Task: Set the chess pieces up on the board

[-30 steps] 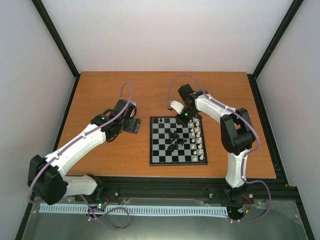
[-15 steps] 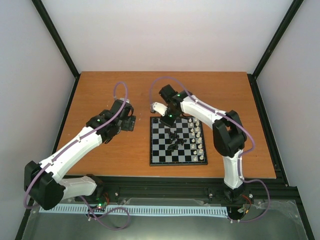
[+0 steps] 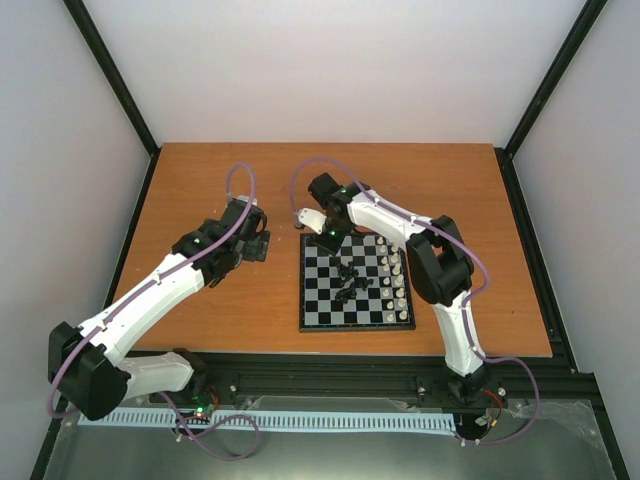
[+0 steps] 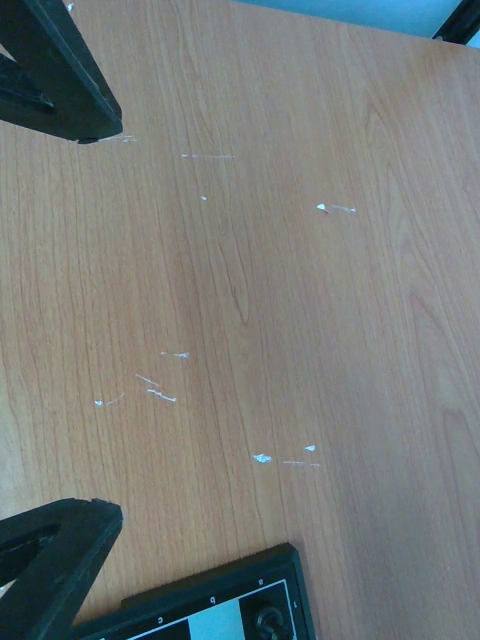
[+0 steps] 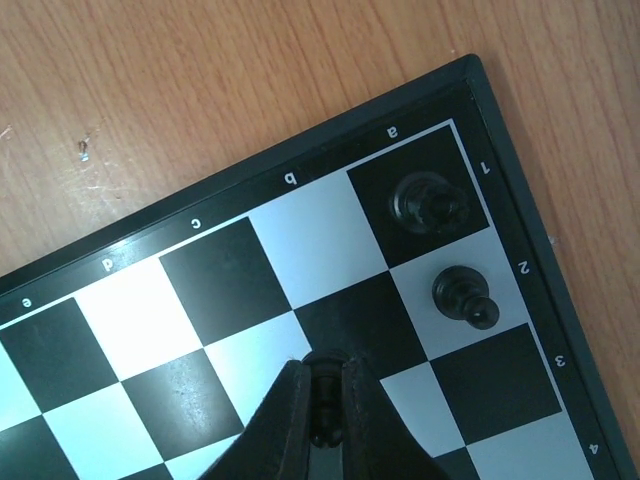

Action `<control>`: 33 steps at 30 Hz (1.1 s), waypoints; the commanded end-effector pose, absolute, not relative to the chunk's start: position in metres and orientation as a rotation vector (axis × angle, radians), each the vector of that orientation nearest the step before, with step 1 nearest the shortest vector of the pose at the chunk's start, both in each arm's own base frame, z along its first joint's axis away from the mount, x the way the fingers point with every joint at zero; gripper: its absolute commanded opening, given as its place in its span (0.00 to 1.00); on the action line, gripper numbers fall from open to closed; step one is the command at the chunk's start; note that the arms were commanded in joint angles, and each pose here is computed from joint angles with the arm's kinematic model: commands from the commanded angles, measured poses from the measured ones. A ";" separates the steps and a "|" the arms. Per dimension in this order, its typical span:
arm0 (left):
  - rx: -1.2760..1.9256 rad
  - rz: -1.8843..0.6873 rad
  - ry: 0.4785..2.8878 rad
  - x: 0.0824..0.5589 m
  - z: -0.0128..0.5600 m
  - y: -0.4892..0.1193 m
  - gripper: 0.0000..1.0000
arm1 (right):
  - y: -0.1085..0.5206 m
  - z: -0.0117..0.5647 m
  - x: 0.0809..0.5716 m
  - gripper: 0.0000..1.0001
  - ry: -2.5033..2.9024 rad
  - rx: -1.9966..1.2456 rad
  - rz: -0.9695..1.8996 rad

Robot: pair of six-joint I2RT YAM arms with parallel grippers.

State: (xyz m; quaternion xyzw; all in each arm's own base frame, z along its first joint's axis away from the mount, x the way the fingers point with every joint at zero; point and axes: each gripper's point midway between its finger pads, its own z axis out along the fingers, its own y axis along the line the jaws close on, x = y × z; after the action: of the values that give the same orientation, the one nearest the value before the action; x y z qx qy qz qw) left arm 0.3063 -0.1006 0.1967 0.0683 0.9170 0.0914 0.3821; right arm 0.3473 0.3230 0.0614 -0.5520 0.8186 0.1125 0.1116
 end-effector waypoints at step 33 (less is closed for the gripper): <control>0.159 0.220 2.321 0.309 0.208 -0.101 1.00 | 0.326 0.049 0.360 0.16 2.422 -1.595 0.275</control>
State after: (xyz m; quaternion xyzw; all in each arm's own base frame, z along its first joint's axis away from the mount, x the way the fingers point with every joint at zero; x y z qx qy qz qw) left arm 0.3061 -0.1012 0.1963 0.0693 0.9175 0.0898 0.3813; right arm 0.3573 0.3233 0.0417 -0.5482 0.8243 0.0947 0.1047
